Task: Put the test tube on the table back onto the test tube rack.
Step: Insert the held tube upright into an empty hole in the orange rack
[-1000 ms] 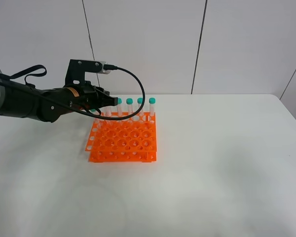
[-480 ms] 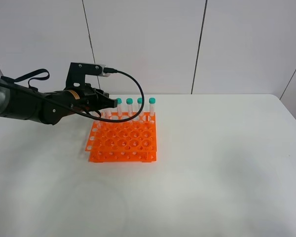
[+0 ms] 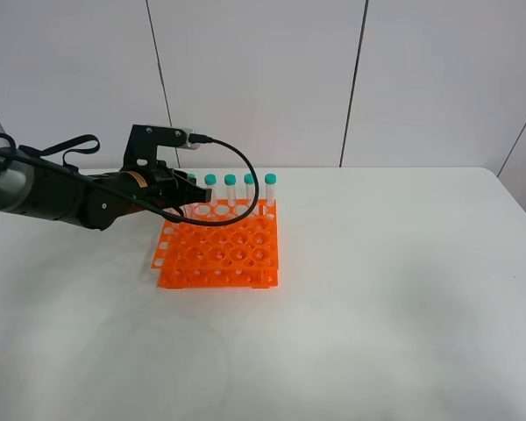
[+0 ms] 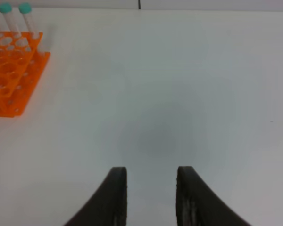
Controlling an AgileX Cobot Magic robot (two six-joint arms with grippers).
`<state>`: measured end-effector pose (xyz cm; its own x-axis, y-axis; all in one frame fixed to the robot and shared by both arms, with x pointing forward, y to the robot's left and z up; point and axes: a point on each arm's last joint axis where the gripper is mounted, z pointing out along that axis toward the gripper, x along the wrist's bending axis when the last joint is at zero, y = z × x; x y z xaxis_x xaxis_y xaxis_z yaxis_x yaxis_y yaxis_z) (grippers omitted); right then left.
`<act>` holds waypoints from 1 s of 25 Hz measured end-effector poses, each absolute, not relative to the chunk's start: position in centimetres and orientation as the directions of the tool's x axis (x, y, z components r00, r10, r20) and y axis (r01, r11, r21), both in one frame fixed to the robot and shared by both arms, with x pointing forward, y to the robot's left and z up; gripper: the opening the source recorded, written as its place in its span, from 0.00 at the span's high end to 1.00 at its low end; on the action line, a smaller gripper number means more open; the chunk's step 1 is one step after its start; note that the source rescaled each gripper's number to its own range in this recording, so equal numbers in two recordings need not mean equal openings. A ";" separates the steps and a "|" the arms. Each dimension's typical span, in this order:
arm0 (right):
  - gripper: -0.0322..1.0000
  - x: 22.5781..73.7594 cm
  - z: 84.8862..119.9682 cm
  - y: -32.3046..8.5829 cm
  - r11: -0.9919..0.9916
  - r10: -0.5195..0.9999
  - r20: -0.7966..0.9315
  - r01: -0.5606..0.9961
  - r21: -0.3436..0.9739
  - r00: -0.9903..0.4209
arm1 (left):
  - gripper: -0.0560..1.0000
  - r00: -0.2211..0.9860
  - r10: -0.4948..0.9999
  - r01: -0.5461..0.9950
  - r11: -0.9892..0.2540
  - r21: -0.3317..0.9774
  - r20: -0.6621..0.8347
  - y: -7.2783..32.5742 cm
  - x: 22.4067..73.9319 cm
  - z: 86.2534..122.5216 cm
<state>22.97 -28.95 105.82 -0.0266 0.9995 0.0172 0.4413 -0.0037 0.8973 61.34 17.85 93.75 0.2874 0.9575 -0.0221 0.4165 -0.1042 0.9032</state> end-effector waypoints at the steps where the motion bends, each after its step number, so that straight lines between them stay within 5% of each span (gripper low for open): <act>1: 0.69 23.0 105.8 -28.9 -0.004 0.999 0.017 0.441 0.897 -0.027 | 0.95 0.285 0.958 0.424 -0.100 0.900 -0.028 17.8 61.4 93.5; 25: 0.69 23.0 105.8 -28.9 -0.004 0.999 0.017 0.441 0.897 -0.027 | 0.95 0.277 0.960 0.412 -0.073 0.908 -0.048 17.7 61.9 91.6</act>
<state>22.97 -28.95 105.82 -0.0266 0.9995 0.0172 0.4413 -0.0037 0.8973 61.87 17.67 91.63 0.2770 0.9597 -0.0482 0.4122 -0.0733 0.9081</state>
